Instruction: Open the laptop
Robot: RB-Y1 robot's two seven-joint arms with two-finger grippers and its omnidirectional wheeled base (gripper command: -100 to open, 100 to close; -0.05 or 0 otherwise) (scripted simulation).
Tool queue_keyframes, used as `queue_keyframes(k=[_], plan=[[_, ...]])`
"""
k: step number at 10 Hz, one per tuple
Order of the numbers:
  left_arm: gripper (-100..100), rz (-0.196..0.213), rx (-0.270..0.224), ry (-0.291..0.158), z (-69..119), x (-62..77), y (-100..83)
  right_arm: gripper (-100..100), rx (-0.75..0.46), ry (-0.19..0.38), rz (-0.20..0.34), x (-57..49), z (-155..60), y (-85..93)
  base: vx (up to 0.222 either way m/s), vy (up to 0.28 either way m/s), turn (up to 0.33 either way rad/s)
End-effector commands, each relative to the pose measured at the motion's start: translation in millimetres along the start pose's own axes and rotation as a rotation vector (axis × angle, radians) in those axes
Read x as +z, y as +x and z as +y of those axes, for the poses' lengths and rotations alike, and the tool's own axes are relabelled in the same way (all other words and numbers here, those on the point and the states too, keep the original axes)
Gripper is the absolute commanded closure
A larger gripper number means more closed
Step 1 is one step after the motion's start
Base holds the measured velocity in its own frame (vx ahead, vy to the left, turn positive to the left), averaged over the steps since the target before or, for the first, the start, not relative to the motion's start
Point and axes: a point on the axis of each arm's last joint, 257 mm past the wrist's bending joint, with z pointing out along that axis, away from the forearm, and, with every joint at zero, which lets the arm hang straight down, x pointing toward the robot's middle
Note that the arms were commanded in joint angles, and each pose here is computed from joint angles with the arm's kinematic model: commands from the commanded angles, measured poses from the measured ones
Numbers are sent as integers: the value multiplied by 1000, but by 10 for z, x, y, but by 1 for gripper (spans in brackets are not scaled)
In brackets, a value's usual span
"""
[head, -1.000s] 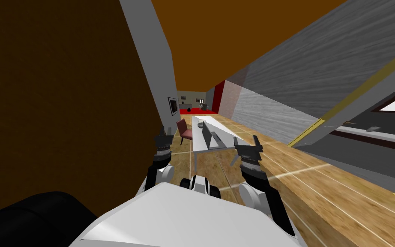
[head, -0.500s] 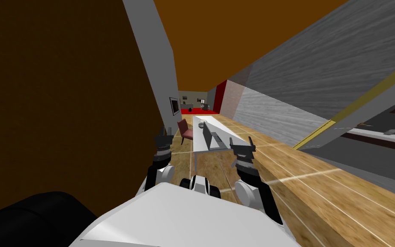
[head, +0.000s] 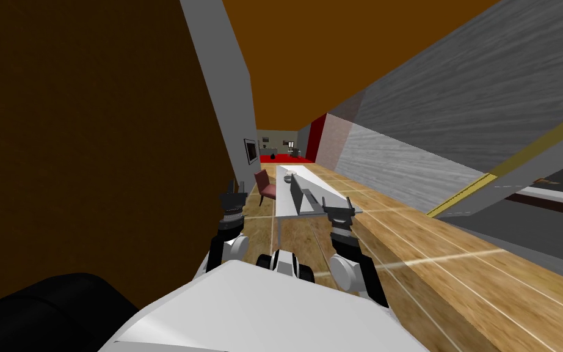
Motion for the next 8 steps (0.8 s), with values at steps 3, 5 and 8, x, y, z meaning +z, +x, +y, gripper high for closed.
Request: queue_keyframes(k=[3, 5, 8], plan=[[0, 0, 0, 0, 0, 0, 0, -100, 218, 25, -57, -37, -256, -149, 12, -21, 56], [0, 0, 0, 0, 0, 0, 0, -100, 362, 44, -106, -73, -474, -276, 11, -20, 73], [0, 0, 0, 0, 0, 0, 0, -100, 519, 58, -163, -122, -706, -405, 9, -19, 61]])
